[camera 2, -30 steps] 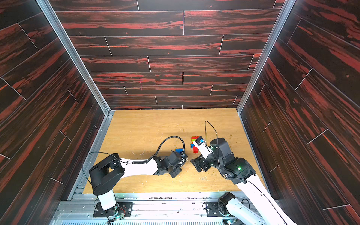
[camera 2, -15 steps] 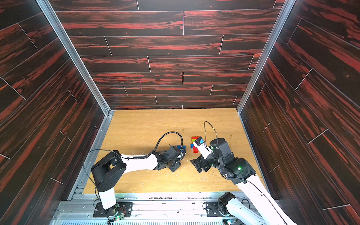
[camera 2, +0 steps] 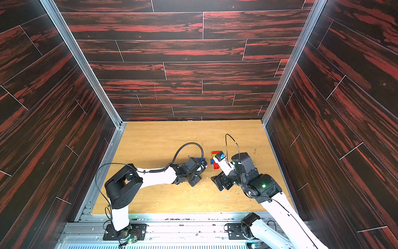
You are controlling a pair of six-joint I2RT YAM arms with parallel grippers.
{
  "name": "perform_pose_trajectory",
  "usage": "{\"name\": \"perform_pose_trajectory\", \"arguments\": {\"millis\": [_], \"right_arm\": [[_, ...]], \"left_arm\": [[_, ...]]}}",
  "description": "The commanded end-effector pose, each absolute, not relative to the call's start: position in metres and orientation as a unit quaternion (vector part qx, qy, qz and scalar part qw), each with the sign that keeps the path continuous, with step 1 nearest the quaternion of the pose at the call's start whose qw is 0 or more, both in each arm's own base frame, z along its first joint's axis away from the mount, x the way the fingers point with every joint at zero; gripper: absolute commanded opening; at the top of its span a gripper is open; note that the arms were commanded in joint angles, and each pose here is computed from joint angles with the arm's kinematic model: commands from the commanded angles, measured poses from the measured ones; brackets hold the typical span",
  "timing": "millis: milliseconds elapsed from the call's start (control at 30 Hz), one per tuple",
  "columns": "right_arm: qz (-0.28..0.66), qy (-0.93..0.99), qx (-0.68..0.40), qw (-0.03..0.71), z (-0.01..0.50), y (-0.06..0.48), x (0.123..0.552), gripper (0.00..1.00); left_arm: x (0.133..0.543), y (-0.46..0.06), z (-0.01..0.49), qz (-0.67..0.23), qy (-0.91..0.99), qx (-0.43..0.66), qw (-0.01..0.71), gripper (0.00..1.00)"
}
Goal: Assemble the letter f with lego
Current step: Move the lego brick at the center of the board.
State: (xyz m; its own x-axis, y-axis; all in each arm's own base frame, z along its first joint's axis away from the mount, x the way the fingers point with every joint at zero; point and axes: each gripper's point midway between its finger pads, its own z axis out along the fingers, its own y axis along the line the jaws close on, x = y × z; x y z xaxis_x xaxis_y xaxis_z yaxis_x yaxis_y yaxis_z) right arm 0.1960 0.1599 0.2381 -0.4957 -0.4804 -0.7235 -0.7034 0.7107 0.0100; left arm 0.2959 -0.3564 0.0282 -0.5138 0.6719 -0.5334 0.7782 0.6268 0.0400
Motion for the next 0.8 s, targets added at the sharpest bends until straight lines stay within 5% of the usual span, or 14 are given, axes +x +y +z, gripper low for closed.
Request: {"name": "perform_pose_trajectory", "arguments": {"millis": [0, 767], "right_arm": [[0.152, 0.851, -0.348, 0.362, 0.239, 0.16, 0.197, 0.94], [0.144, 0.857, -0.344, 0.357, 0.234, 0.166, 0.213, 0.94]], "left_arm": [[0.301, -0.355, 0.026, -0.099, 0.863, 0.427, 0.251, 0.0], [0.336, -0.362, 0.024, -0.115, 0.859, 0.434, 0.248, 0.0]]}}
